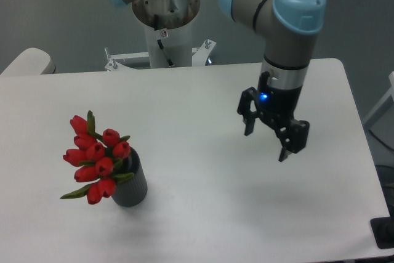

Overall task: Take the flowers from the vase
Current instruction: 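Move the open gripper toward the red tulips in the grey vase, then lower the open gripper around the tulip stems above the vase rim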

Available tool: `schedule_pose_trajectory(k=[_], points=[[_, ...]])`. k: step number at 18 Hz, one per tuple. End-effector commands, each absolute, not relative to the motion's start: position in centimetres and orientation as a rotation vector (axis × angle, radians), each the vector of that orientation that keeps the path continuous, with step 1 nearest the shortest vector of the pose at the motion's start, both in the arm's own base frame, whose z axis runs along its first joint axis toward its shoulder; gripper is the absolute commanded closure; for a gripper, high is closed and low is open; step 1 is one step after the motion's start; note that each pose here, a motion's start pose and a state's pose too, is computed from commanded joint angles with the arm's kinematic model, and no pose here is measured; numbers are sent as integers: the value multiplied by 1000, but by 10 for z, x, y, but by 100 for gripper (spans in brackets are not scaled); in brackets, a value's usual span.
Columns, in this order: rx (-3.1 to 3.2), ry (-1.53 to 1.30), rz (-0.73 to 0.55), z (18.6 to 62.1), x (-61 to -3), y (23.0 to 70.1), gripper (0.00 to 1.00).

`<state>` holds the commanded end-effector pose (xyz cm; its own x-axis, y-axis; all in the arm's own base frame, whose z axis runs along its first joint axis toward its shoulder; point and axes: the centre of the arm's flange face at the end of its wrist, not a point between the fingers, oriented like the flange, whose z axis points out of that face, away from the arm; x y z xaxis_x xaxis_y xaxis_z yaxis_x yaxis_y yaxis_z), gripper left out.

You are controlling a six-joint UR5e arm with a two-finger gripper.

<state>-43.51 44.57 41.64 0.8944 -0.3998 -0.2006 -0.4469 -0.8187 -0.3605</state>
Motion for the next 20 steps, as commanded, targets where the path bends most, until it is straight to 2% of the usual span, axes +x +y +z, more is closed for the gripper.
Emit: schedule_pose_trajectory(k=[7, 13, 20], points=[[-2414, 382, -195, 380, -377, 440, 0], [-2202, 273, -378, 366, -333, 456, 0], [-2180, 313, -390, 355, -293, 486, 0]])
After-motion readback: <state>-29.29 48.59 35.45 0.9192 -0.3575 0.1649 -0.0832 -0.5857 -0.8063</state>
